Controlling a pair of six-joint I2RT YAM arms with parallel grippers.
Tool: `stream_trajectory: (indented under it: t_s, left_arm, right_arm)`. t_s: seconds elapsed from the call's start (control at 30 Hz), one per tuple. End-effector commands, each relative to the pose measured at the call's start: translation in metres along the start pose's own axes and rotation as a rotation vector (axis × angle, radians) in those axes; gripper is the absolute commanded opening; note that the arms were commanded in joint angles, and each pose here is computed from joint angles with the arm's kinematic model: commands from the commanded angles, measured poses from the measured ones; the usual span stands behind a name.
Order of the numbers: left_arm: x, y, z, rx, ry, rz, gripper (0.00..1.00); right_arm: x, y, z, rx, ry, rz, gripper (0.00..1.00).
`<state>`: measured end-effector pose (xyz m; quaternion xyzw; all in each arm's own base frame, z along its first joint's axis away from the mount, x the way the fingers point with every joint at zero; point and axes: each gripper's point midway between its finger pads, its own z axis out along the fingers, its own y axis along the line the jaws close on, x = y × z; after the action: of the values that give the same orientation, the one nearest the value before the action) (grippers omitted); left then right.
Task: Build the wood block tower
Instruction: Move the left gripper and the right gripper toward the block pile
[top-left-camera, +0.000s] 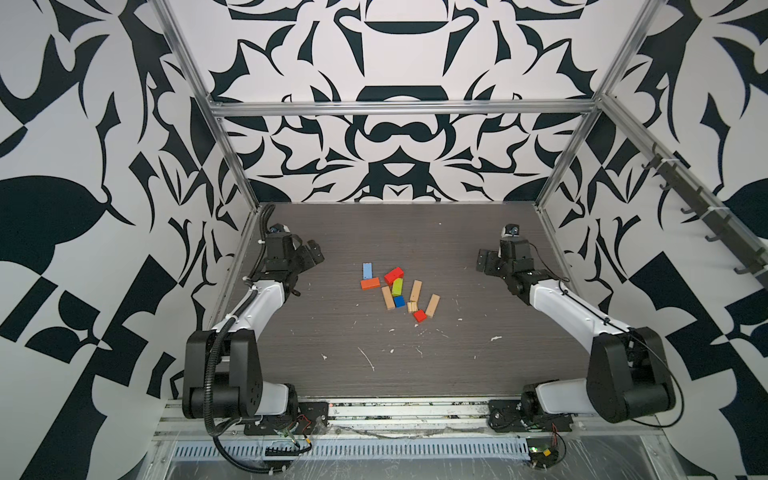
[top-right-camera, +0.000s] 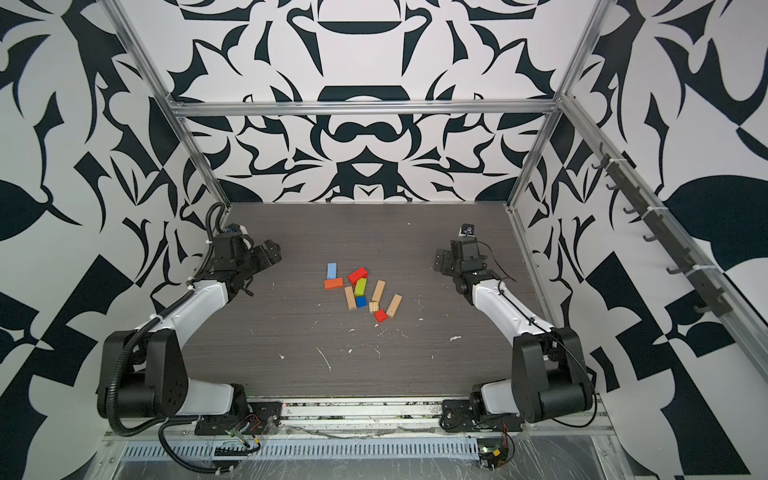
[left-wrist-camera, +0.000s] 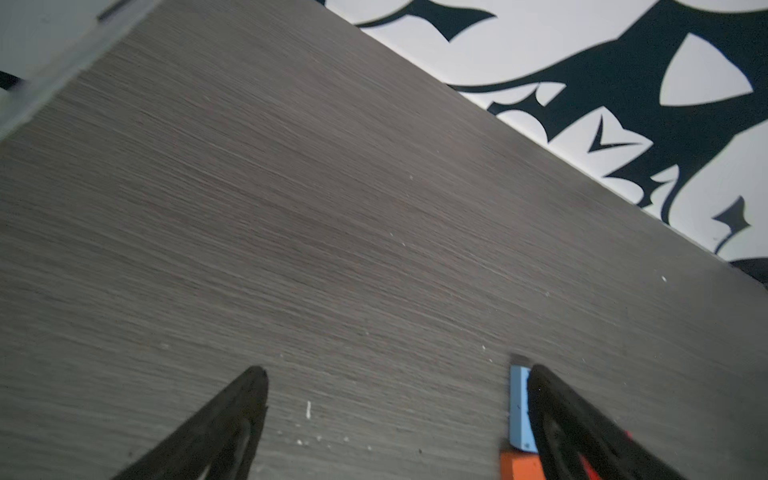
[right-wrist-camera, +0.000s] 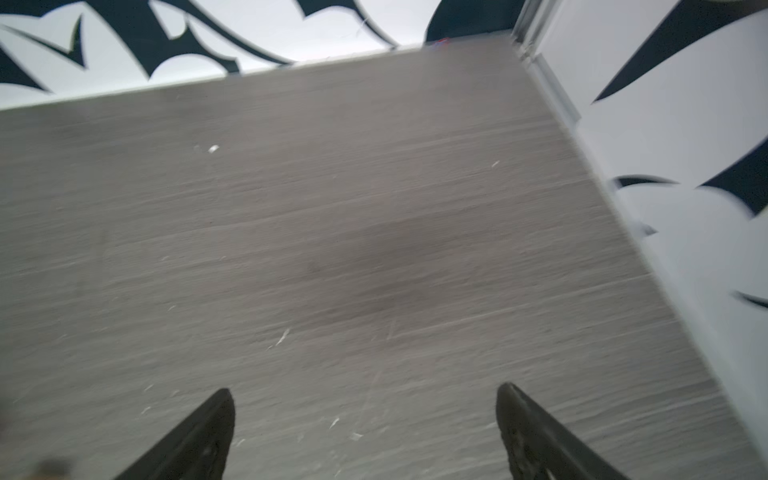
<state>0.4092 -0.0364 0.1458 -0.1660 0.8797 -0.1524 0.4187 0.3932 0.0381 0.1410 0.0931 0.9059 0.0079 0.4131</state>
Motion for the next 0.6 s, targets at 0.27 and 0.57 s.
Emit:
stream_trajectory:
  t_s: [0.27, 0.57]
  left_arm:
    - [0.074, -0.076, 0.012, 0.304, 0.240, 0.051, 0.96]
    - [0.099, -0.107, 0.018, 0.425, 0.288, 0.125, 0.96]
  right_arm:
    - [0.049, 0.086, -0.015, -0.253, 0.279, -0.021, 1.00]
    - [0.067, 0.109, -0.012, -0.232, 0.280, 0.020, 1.00]
